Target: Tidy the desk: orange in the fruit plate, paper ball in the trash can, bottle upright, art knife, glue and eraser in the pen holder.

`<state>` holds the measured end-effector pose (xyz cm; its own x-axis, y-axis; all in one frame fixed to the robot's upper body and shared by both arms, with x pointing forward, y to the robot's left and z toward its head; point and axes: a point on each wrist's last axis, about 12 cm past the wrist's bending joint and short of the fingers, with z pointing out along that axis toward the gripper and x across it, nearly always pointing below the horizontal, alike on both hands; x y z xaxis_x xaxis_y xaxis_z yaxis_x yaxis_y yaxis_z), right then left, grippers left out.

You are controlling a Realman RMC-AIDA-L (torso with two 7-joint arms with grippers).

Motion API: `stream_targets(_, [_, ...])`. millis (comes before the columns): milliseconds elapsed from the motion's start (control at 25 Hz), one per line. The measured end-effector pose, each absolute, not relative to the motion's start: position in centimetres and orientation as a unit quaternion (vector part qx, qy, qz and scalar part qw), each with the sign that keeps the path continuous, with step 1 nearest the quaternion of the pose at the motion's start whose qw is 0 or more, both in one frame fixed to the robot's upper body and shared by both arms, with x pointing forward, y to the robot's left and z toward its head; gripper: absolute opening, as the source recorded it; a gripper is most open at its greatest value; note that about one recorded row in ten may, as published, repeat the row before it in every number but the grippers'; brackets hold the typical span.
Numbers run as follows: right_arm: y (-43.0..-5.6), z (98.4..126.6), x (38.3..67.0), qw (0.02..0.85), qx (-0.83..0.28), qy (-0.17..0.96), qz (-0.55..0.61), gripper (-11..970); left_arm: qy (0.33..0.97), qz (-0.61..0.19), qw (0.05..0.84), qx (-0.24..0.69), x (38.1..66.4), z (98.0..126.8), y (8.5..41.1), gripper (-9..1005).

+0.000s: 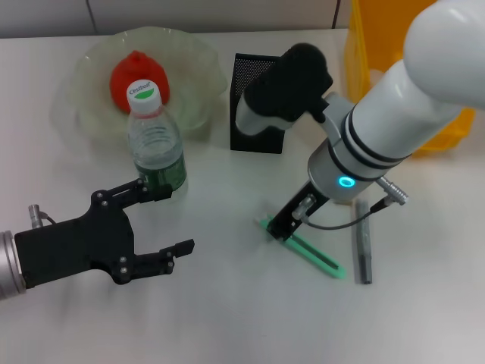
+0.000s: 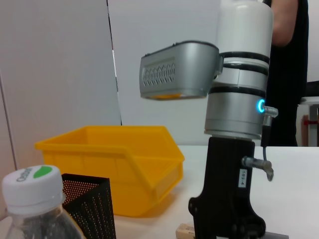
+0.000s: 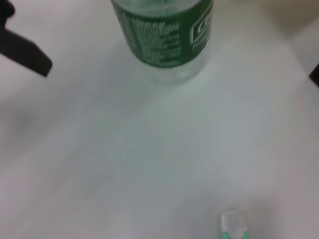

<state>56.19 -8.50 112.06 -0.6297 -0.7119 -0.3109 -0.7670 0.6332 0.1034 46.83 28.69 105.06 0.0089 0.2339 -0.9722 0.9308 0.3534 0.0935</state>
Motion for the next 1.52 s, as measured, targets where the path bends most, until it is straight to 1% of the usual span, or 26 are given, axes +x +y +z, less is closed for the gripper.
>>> stream_targets(120, [-9.2, 113.3, 56.6, 0.148, -0.4, 0.894, 0.136, 157, 0.623, -0.327, 0.536, 0.467, 46.8, 105.1, 28.6, 815])
stream_targets(240, [-11.3, 115.4, 57.4, 0.204, -0.367, 0.892, 0.168, 159, 0.622, -0.328, 0.535, 0.467, 46.8, 105.1, 28.6, 814])
stream_targets(280, [-13.3, 117.2, 57.8, 0.259, -0.34, 0.885, 0.187, 160, 0.623, -0.33, 0.534, 0.466, 46.8, 105.0, 28.4, 814])
stream_targets(320, [-13.3, 117.2, 57.8, 0.259, -0.34, 0.885, 0.187, 160, 0.624, -0.332, 0.533, 0.465, 46.8, 105.0, 28.4, 814])
stream_targets(360, [-15.4, 118.9, 58.0, 0.326, -0.32, 0.864, 0.212, 161, 0.626, -0.335, 0.532, 0.462, 46.7, 104.9, 28.4, 814])
stream_targets(400, [-15.4, 118.9, 58.0, 0.326, -0.32, 0.864, 0.212, 161, 0.628, -0.339, 0.53, 0.459, 46.7, 104.9, 28.3, 814])
stream_targets(440, [-16.4, 119.8, 58.0, 0.367, -0.312, 0.845, 0.231, 162, 0.628, -0.339, 0.53, 0.459, 46.7, 104.9, 28.3, 814])
stream_targets(480, [-17.9, 120.4, 58.0, 0.429, -0.307, 0.808, 0.262, 162, 0.63, -0.354, 0.524, 0.451, 46.9, 104.6, 28.0, 814])
stream_targets(520, [-17.9, 120.4, 58.0, 0.429, -0.307, 0.808, 0.262, 163, 0.63, -0.354, 0.524, 0.451, 46.9, 104.6, 28.0, 814])
stream_targets(560, [-19.0, 120.4, 58.0, 0.494, -0.301, 0.757, 0.303, 164, 0.63, -0.357, 0.522, 0.45, 46.9, 104.6, 27.9, 814])
stream_targets(600, [-19.0, 120.4, 58.0, 0.494, -0.301, 0.757, 0.303, 164, 0.63, -0.359, 0.521, 0.45, 46.9, 104.5, 27.8, 814])
stream_targets(640, [-19.4, 120.3, 58.0, 0.524, -0.298, 0.73, 0.322, 165, 0.63, -0.364, 0.518, 0.449, 46.9, 104.4, 27.6, 814])
stream_targets(680, [-19.7, 119.5, 58.5, 0.571, -0.295, 0.685, 0.342, 165, 0.629, -0.367, 0.517, 0.45, 47.0, 104.3, 27.4, 814])
stream_targets(720, [-19.7, 119.5, 58.5, 0.571, -0.295, 0.685, 0.342, 166, 0.629, -0.367, 0.517, 0.45, 47.0, 104.3, 27.4, 814])
stream_targets(760, [-19.8, 118.0, 59.2, 0.604, -0.294, 0.657, 0.343, 166, 0.629, -0.369, 0.515, 0.451, 47.0, 104.2, 27.2, 814])
stream_targets(800, [-19.8, 118.0, 59.2, 0.604, -0.294, 0.657, 0.343, 167, 0.63, -0.372, 0.511, 0.452, 47.0, 104.1, 27.1, 814])
stream_targets(840, [-19.7, 117.3, 59.6, 0.619, -0.293, 0.644, 0.341, 167, 0.631, -0.374, 0.508, 0.451, 47.0, 104.1, 27.0, 814])
stream_targets(880, [-19.1, 115.3, 60.7, 0.635, -0.292, 0.633, 0.332, 168, 0.633, -0.379, 0.504, 0.449, 47.0, 103.9, 26.9, 814])
stream_targets(920, [-19.1, 115.3, 60.7, 0.635, -0.292, 0.633, 0.332, 169, 0.633, -0.379, 0.504, 0.449, 47.0, 103.9, 26.9, 814])
stream_targets(1000, [-18.0, 113.1, 61.9, 0.626, -0.292, 0.646, 0.324, 170, 0.635, -0.383, 0.502, 0.445, 47.0, 103.8, 26.8, 814])
stream_targets(1040, [-18.0, 113.1, 61.9, 0.626, -0.292, 0.646, 0.324, 170, 0.635, -0.383, 0.502, 0.444, 47.0, 103.8, 26.8, 814])
stream_targets(1080, [-17.2, 111.9, 62.3, 0.608, -0.299, 0.661, 0.322, 171, 0.634, -0.385, 0.502, 0.445, 47.0, 103.8, 26.7, 814])
stream_targets(1120, [-17.2, 111.9, 62.3, 0.608, -0.299, 0.661, 0.322, 171, 0.634, -0.385, 0.502, 0.445, 47.0, 103.8, 26.7, 814])
stream_targets(1160, [-16.7, 111.2, 62.3, 0.599, -0.309, 0.666, 0.32, 172, 0.634, -0.386, 0.502, 0.444, 46.9, 103.8, 26.7, 814])
stream_targets(1400, [-16.5, 110.6, 61.8, 0.593, -0.318, 0.667, 0.32, 175, 0.634, -0.387, 0.502, 0.443, 46.8, 103.7, 26.8, 814])
stream_targets(1520, [-17.3, 110.5, 61.3, 0.591, -0.305, 0.671, 0.327, 177, 0.634, -0.386, 0.502, 0.443, 46.8, 103.7, 26.8, 814])
